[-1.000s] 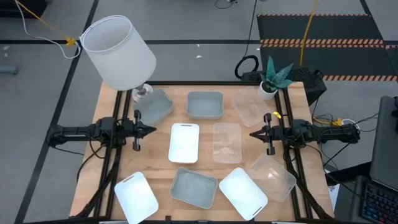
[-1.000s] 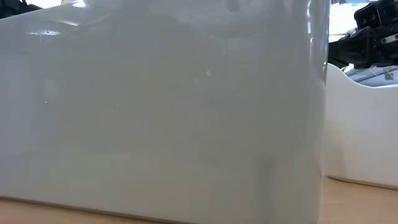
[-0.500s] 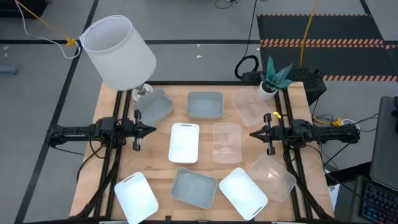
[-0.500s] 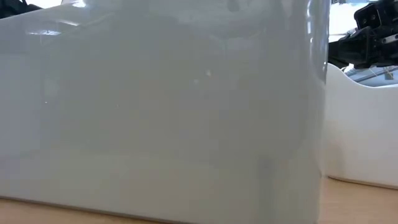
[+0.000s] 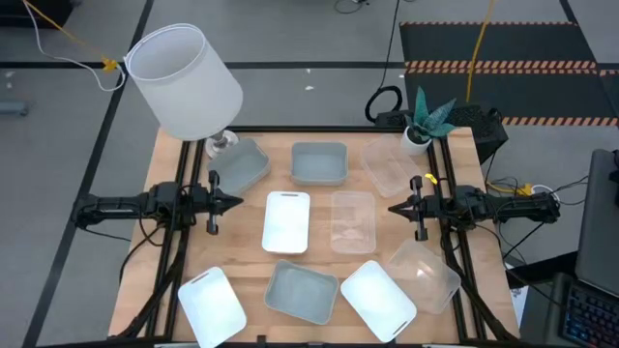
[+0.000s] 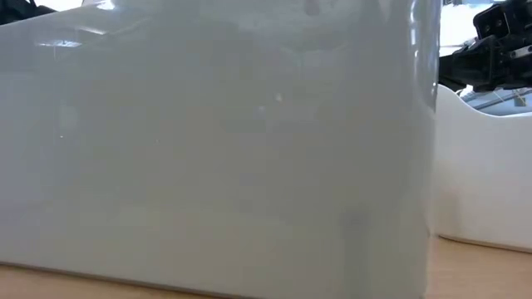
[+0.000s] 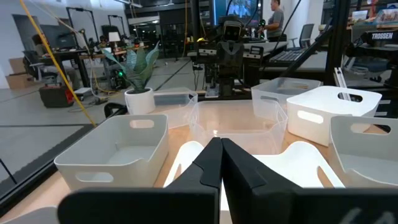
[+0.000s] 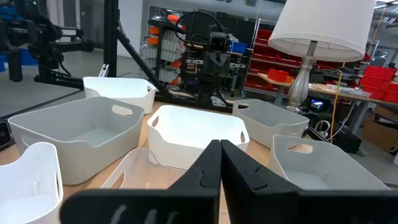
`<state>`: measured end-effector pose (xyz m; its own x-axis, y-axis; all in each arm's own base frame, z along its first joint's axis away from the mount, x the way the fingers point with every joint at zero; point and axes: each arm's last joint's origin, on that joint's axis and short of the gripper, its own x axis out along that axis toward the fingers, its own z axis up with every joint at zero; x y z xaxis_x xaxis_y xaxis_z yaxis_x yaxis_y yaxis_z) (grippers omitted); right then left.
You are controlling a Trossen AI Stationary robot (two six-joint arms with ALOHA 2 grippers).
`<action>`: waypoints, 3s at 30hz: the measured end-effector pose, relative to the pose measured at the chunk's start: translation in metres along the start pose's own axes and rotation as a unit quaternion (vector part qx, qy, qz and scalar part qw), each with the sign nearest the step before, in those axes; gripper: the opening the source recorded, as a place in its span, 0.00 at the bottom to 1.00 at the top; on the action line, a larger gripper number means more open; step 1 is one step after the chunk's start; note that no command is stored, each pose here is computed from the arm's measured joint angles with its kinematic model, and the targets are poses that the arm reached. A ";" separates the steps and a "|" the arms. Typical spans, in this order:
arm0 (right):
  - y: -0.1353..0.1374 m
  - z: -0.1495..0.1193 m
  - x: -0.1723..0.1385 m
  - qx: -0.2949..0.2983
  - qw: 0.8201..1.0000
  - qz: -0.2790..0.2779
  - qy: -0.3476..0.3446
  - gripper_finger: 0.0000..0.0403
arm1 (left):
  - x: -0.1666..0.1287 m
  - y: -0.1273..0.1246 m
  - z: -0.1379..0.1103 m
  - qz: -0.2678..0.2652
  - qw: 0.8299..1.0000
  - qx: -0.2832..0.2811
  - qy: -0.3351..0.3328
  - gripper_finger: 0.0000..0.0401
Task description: Stack baskets by color
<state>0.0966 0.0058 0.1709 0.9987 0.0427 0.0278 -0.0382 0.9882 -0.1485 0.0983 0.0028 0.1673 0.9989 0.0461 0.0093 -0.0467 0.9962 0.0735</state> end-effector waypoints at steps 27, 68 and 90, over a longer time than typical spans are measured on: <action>-0.001 0.005 0.001 0.082 0.997 -0.003 0.015 0.00 | 0.000 0.000 0.000 0.000 1.000 0.000 0.000 0.02; -0.040 0.271 0.043 0.127 0.977 0.003 0.173 0.00 | 0.000 0.000 0.000 0.000 1.000 0.000 0.000 0.02; -0.041 0.278 0.061 0.081 0.981 0.009 0.175 0.00 | 0.000 0.000 0.005 0.002 1.000 -0.006 -0.026 0.02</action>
<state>0.1497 0.0093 0.4533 0.9469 0.0358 -0.3196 -0.0332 0.9994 0.0136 0.0982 0.0028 0.1721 0.9970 0.0470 0.0615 -0.0507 0.9968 0.0610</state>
